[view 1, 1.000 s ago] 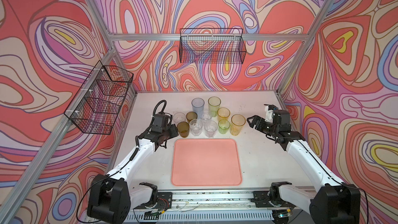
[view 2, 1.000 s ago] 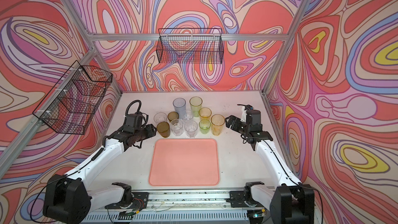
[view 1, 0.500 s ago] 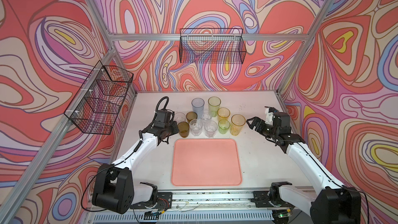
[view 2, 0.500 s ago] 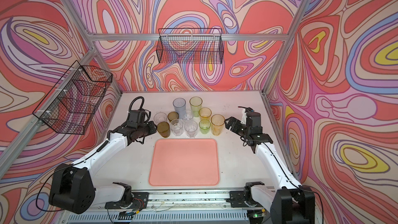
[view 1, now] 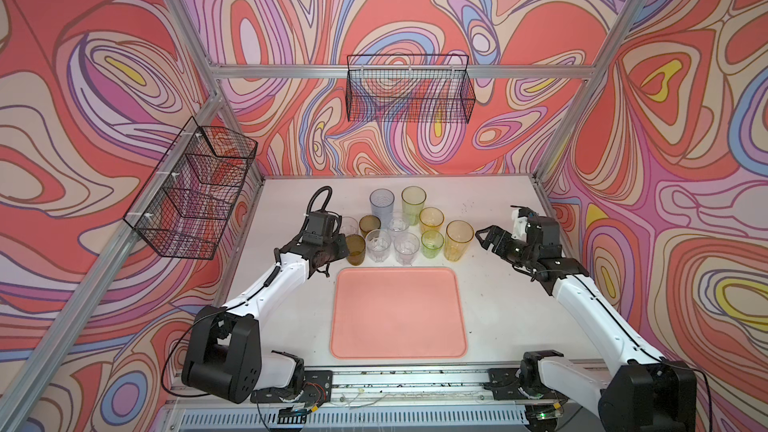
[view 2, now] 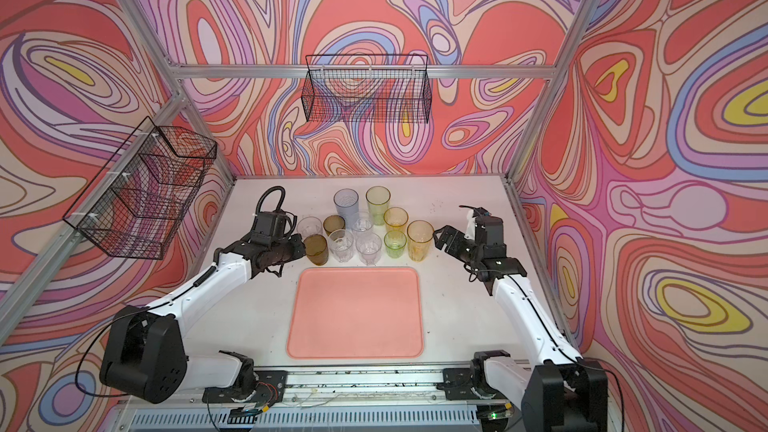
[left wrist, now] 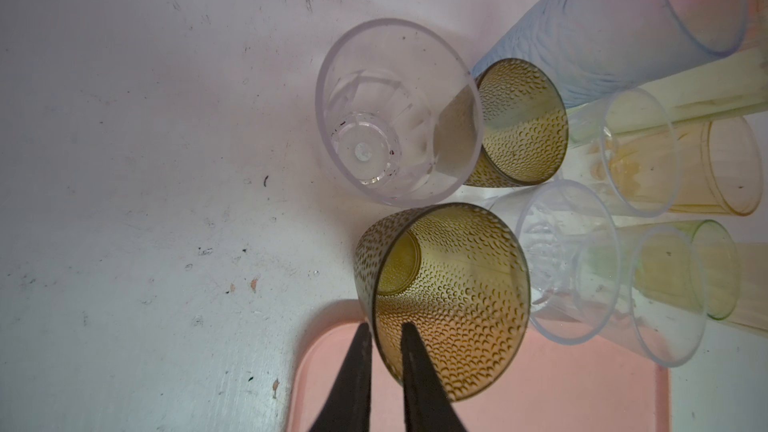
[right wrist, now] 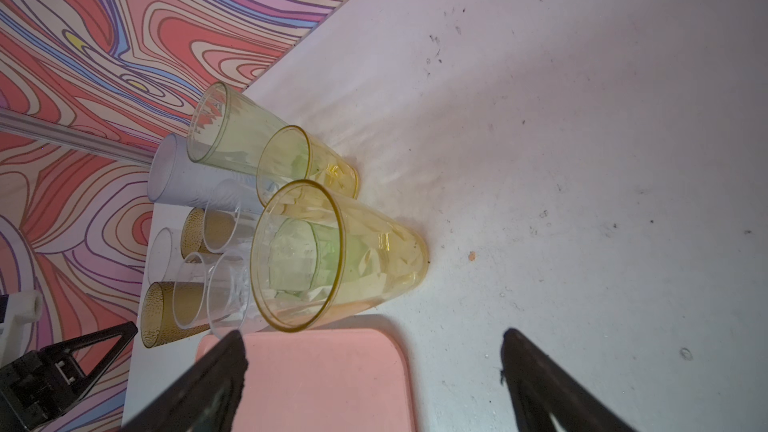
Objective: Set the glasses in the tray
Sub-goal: 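Close the left gripper on the rim of the amber dimpled glass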
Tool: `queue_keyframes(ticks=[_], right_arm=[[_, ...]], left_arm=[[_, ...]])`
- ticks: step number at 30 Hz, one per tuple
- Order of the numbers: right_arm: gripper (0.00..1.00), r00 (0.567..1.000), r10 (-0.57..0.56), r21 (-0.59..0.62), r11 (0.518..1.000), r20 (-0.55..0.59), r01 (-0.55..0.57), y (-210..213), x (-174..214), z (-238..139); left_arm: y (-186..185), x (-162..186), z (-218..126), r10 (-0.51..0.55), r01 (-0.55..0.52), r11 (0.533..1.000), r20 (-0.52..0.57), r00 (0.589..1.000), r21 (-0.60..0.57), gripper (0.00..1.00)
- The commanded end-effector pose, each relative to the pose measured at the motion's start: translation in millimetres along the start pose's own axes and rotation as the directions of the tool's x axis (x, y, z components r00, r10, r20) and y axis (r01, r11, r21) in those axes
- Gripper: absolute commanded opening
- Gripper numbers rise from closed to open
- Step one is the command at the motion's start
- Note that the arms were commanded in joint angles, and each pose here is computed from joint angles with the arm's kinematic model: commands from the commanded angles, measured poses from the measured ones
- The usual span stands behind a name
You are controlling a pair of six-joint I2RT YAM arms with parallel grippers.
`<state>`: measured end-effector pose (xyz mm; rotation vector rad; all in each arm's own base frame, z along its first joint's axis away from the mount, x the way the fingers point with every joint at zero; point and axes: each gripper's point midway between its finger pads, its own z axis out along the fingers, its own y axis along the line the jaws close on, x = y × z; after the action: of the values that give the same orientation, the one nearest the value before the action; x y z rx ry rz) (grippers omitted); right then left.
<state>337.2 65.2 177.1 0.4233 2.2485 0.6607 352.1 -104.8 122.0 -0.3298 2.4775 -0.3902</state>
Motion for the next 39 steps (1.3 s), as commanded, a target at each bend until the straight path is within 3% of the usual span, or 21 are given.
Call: queue_keyframes(ticks=[1,29,39], right_arm=[[0.98,1.000,0.003,0.010,1.000,-0.019,-0.003,-3,7,1],[0.98,1.000,0.005,0.014,1.000,-0.021,-0.005,-3,7,-1],[0.98,1.000,0.002,0.010,1.000,-0.016,-0.002,-1,7,-4]], left_arm=[[-3,-8,1,0.023,-0.022,1.000,0.015,1.000,-0.019,0.17],[4,3,20,0.056,-0.059,0.995,-0.043,0.998,-0.081,0.04],[0,1,3,0.063,-0.065,0.995,-0.029,0.998,-0.070,0.00]])
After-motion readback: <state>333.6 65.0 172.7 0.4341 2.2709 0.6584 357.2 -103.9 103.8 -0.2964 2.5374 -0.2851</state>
